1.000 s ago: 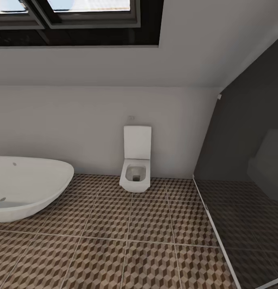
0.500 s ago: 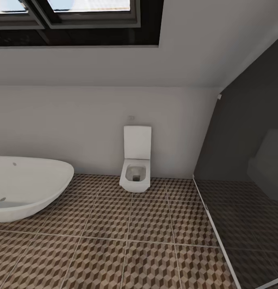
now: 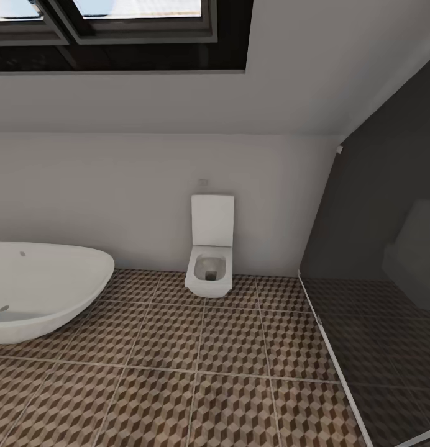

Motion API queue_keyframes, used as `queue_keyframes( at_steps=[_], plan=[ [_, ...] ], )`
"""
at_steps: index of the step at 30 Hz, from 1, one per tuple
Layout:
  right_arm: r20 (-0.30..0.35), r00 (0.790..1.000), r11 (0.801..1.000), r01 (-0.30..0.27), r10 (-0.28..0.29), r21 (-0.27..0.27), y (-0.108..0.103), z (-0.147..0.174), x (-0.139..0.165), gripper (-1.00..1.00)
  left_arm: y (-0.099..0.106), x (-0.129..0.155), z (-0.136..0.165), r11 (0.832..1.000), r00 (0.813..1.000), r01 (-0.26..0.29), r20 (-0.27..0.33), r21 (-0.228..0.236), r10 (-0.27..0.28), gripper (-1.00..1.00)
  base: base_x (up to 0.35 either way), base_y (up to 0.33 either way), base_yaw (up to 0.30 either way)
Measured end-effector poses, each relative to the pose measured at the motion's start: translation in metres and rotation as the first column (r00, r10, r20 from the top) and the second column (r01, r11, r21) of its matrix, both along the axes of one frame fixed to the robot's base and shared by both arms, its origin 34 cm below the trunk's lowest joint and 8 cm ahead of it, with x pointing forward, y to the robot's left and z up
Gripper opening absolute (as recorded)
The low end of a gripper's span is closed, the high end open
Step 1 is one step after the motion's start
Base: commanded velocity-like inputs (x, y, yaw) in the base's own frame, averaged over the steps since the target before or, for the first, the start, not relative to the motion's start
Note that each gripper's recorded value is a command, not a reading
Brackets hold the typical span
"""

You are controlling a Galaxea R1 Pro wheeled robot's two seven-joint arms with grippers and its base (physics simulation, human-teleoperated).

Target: Take the four mousetraps from the cabinet in the bathroom and place them on the bathroom floor. Make sure all four end up on the same floor surface, and ensure that at least two of them are either under or directly next to the same bathroom sink.

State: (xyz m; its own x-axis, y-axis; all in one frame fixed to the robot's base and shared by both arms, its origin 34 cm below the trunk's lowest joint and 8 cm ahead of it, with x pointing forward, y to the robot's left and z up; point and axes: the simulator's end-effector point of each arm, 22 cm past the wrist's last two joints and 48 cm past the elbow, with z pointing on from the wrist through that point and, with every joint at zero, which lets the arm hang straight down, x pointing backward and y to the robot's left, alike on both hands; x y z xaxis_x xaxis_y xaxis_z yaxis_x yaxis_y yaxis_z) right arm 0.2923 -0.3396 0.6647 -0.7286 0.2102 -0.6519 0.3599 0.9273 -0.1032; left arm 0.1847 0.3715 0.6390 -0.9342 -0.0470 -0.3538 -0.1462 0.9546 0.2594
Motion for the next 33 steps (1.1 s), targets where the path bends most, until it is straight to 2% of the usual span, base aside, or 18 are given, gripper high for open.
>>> queue_keyframes(
  at_steps=[33],
  plan=[
    [0.0,1.0,1.0,0.0,0.0,0.0,0.0,0.0,-0.0001,-1.0,0.0,-0.0001,0.0,1.0,1.0,0.0,0.0,0.0,0.0,-1.0,0.0,0.0,0.0]
  ],
)
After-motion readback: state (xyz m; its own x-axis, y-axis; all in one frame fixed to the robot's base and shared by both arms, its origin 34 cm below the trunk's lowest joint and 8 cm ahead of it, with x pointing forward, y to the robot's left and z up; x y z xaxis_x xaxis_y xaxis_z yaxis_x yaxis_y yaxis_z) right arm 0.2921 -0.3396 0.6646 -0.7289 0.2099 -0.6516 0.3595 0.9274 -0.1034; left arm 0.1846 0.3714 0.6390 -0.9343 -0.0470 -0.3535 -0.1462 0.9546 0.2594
